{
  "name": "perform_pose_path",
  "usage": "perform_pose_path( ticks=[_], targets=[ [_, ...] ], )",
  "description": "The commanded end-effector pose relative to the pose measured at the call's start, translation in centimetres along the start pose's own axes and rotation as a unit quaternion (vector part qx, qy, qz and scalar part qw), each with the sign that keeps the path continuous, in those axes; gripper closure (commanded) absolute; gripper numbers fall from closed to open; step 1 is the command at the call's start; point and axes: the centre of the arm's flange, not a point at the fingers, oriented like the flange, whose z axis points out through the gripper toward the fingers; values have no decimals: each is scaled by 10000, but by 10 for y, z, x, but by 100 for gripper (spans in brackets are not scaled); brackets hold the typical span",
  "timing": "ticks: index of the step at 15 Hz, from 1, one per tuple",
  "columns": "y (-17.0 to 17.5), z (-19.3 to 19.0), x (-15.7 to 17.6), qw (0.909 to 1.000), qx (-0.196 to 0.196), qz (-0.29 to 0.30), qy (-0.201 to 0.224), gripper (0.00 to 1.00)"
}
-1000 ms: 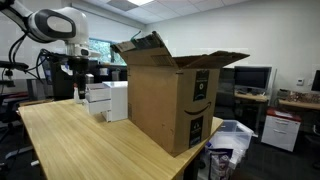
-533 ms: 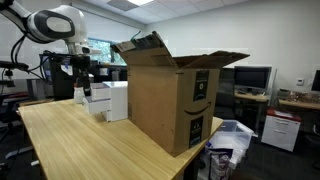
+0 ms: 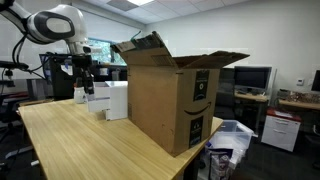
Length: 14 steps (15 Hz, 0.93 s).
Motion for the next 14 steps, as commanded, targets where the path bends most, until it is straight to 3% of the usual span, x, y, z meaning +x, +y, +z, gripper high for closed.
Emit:
perform_pose_path(
  ticks=[1,4,5,7,14],
  targets=[
    [-1,4,0,9998,95,-32,145,94],
    [-1,9,2,9995,97,-23,316,94],
    [-1,10,3,9994,133,5,330,57],
    [-1,13,5,9991,146,20,391,53],
    [-6,13,8,9983,223,63,541,9]
  ],
)
